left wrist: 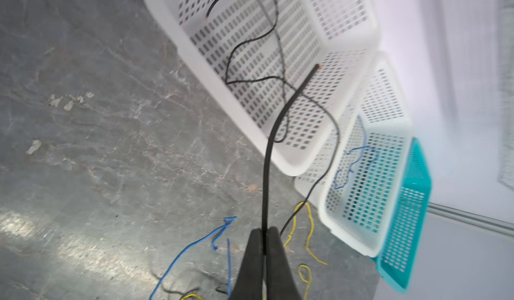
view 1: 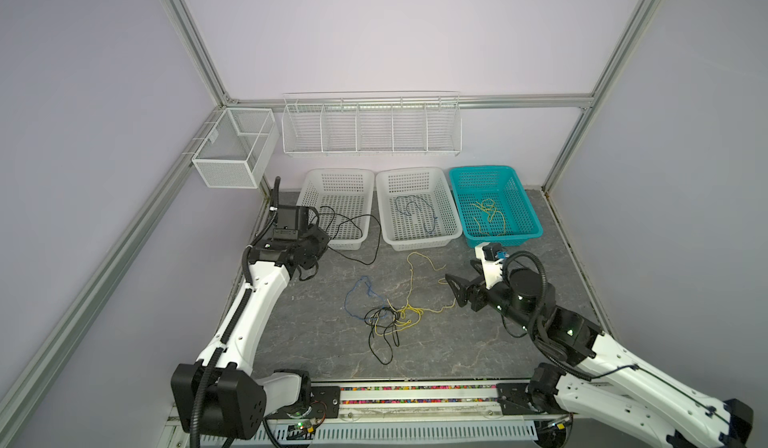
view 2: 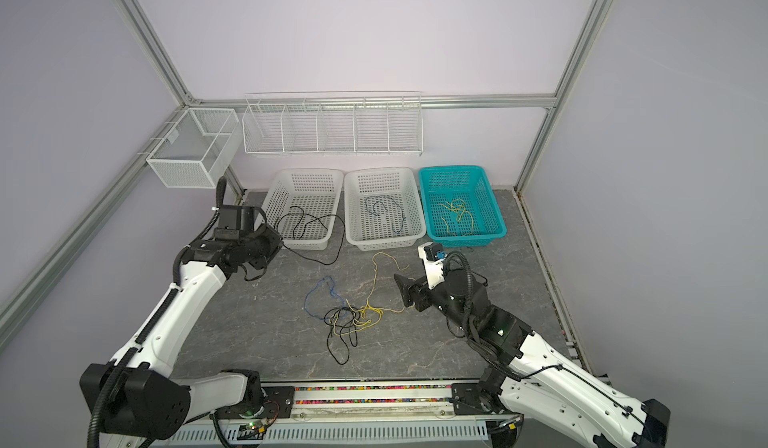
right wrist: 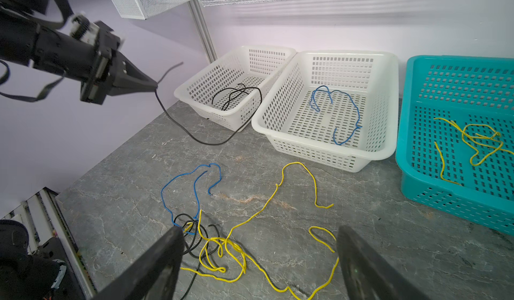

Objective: Untangle the cables
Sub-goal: 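Lift the black wire end with the left gripper over the white basket, then lower the black wire end into the basket and open the left gripper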

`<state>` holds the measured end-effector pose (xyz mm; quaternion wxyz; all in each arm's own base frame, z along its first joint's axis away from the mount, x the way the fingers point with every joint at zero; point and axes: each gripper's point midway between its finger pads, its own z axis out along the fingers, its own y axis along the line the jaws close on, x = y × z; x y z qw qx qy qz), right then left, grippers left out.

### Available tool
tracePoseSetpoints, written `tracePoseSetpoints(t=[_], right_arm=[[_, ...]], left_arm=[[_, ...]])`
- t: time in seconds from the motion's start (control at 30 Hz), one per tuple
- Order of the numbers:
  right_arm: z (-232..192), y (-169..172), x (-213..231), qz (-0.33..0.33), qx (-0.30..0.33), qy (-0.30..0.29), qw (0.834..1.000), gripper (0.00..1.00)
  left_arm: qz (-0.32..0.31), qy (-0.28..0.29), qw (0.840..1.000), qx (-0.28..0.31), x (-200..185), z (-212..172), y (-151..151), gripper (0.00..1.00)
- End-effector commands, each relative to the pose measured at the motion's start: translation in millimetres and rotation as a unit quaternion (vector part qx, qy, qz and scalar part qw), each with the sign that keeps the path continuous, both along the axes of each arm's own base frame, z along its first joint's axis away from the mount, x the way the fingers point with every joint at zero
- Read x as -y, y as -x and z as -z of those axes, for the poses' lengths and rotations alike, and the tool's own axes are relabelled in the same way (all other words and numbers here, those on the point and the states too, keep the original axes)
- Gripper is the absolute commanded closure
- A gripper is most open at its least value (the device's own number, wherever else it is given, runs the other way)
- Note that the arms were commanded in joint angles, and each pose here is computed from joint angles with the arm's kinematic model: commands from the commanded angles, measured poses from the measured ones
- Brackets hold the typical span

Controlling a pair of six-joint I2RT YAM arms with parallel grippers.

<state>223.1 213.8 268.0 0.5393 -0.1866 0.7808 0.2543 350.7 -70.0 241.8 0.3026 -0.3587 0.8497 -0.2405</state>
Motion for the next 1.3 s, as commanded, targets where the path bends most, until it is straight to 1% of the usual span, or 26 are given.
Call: tracePoseSetpoints(t=[0.0, 0.17, 0.37, 0.47, 0.6, 0.7, 0.77, 0.9, 1.1, 1.27], right_arm=[[0, -2, 1, 0.007, 0.003, -0.002, 1.0, 0.12], [0, -2, 0, 0.006, 0.001, -0.002, 1.0, 0.12], [3, -2, -2, 0.002, -0.002, -0.001, 1.0, 0.12], [5, -2, -3, 0.0, -0.003, 0.001, 1.0, 0.12], [6, -3, -4, 0.0, -0.004, 0.003, 1.0, 0.12], [8, -4, -5, -0.001, -0.006, 0.004, 1.0, 0.12], [10, -5, -6, -0.002, -0.008, 0.006, 1.0, 0.12], [12, -6, -8, -0.002, -0.011, 0.01, 1.0, 0.12], [18, -8, -12, -0.005, -0.017, 0.017, 1.0, 0.12], [20, -8, -13, -0.006, -0.018, 0.02, 1.0, 0.12]], left_arm=[[0.0, 0.006, 0.999, 0.053, -4, -52, -7, 1.0], [-0.03, -0.029, 0.995, 0.09, -28, -89, -25, 1.0], [-0.081, -0.107, 0.986, 0.099, -63, -102, -52, 1.0], [-0.113, -0.158, 0.976, 0.095, -85, -105, -66, 1.0], [-0.156, -0.226, 0.956, 0.106, -111, -125, -80, 1.0], [-0.161, -0.254, 0.947, 0.114, -117, -134, -92, 1.0], [-0.15, -0.265, 0.946, 0.111, -116, -129, -103, 1.0], [-0.112, -0.278, 0.95, 0.089, -103, -100, -119, 1.0], [-0.053, -0.346, 0.934, 0.07, -70, -62, -137, 1.0], [-0.035, -0.364, 0.93, 0.036, -63, -27, -149, 1.0]])
